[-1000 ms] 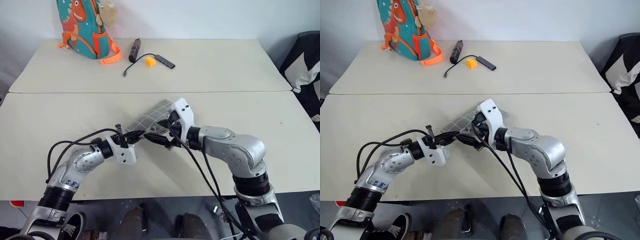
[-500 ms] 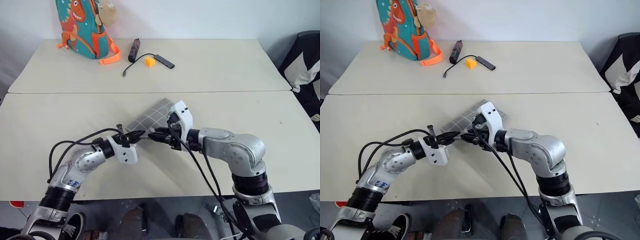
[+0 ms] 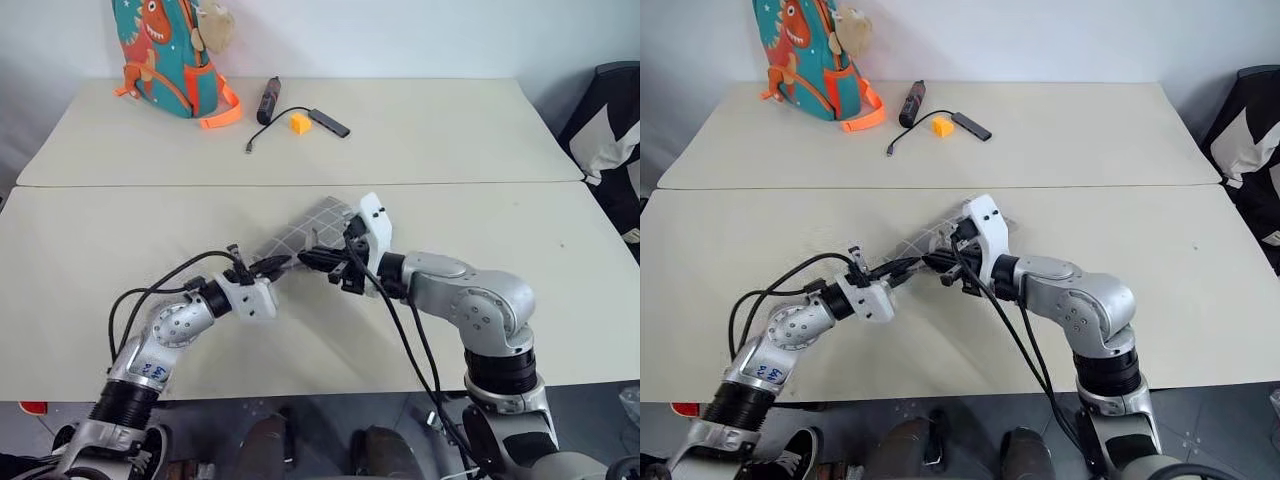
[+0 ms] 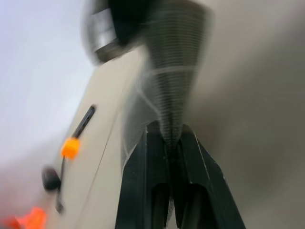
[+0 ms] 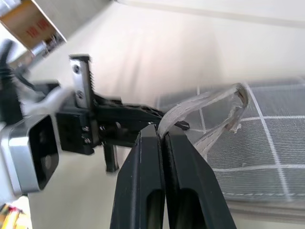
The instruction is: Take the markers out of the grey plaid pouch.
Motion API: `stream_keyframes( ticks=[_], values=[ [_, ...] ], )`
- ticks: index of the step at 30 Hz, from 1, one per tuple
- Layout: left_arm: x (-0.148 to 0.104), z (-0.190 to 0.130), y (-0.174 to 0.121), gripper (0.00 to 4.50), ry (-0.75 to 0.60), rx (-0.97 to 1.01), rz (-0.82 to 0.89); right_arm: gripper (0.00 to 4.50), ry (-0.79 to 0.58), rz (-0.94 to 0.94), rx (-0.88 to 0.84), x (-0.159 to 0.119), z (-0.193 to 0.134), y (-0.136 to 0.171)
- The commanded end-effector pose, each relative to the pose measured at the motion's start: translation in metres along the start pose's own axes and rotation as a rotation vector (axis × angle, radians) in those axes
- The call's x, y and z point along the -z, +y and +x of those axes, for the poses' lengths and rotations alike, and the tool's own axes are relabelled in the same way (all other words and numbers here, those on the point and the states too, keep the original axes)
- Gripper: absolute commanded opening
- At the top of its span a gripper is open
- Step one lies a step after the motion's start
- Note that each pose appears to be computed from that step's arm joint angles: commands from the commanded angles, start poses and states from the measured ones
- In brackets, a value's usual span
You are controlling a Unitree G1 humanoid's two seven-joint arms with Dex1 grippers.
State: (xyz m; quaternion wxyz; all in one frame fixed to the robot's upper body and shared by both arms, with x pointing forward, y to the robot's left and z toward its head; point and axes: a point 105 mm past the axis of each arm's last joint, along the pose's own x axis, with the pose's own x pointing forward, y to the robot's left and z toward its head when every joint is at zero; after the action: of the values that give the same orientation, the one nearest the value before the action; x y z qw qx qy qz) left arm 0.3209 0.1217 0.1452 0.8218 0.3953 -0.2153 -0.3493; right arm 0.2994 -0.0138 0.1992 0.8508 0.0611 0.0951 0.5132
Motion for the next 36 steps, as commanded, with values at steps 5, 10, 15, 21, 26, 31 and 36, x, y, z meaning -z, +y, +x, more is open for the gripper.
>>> stream_keyframes(
  ticks=[5,10,15,21,26,31,36],
  values=[
    [-0.033,-0.004,0.031,0.00,-0.241,-0.104,-0.484,0.02,-0.251,-0.027,-0.027,-0.043,-0.015,0.007],
    [-0.039,-0.006,0.031,0.00,-0.274,-0.080,-0.602,0.02,-0.388,-0.029,0.024,-0.067,-0.019,-0.001],
    [-0.033,-0.008,0.020,0.00,-0.230,-0.041,-0.619,0.02,-0.377,-0.009,0.025,-0.061,-0.019,-0.004],
    [-0.030,-0.011,0.016,0.00,-0.211,-0.039,-0.633,0.02,-0.356,-0.016,0.060,-0.053,-0.022,-0.011],
    [-0.024,-0.019,0.013,0.00,-0.183,-0.012,-0.612,0.02,-0.366,-0.030,0.124,-0.053,-0.031,-0.027],
    [-0.015,-0.036,0.019,0.00,-0.162,0.007,-0.603,0.02,-0.356,-0.059,0.194,-0.051,-0.050,-0.045],
    [-0.006,-0.055,0.026,0.00,-0.151,0.053,-0.595,0.02,-0.294,-0.105,0.295,-0.038,-0.084,-0.071]
  ],
)
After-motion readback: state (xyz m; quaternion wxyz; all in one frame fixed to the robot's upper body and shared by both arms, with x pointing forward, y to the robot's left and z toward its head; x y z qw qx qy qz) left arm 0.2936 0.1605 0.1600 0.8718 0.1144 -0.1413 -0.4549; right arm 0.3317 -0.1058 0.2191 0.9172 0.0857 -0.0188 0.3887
